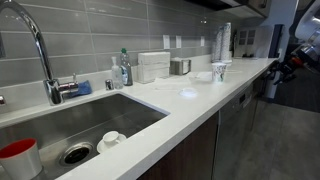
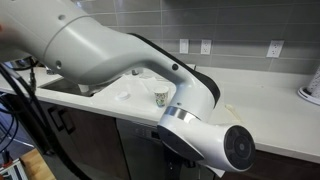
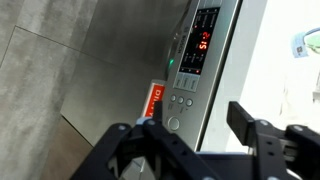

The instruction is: Press the second button to the right on the dishwasher

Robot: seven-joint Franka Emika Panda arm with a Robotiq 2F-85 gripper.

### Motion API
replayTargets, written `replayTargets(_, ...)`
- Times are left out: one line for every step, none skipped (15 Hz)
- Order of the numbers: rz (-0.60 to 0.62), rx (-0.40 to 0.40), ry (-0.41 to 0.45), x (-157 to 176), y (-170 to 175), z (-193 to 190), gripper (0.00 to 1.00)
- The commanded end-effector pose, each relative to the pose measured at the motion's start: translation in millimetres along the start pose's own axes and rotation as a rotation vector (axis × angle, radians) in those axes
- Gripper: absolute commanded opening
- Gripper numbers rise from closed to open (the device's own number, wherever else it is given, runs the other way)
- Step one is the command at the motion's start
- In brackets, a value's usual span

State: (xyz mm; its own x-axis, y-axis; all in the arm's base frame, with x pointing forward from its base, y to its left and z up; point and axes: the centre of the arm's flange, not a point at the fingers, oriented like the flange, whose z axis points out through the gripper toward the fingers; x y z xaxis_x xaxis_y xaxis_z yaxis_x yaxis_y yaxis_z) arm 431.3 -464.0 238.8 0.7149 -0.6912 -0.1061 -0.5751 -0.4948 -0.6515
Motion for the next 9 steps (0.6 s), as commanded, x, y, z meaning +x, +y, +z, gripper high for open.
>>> replayTargets(-0.130,-0.056,0.010,-58.2,-25.4,-26.0,0.99)
replayTargets(-0.179,-0.078,0.016,-68.9,-35.4,-30.2,1.00)
replayTargets(-0.224,-0.100,0.030,-78.8,-45.0,-35.1,1.00)
replayTargets(-0.276,-0.129,0.026,-88.9,-56.0,-36.7,1.00)
replayTargets(-0.321,-0.157,0.015,-99.9,-66.3,-39.4,1.00)
replayTargets(-0.367,-0.185,0.018,-111.2,-76.4,-38.7,1.00)
replayTargets(-0.413,-0.214,0.013,-124.6,-88.8,-38.5,1.00)
replayTargets(-0.461,-0.238,0.007,-135.7,-99.7,-36.8,1.00)
replayTargets(-0.504,-0.272,0.000,-150.1,-111.2,-34.6,0.99)
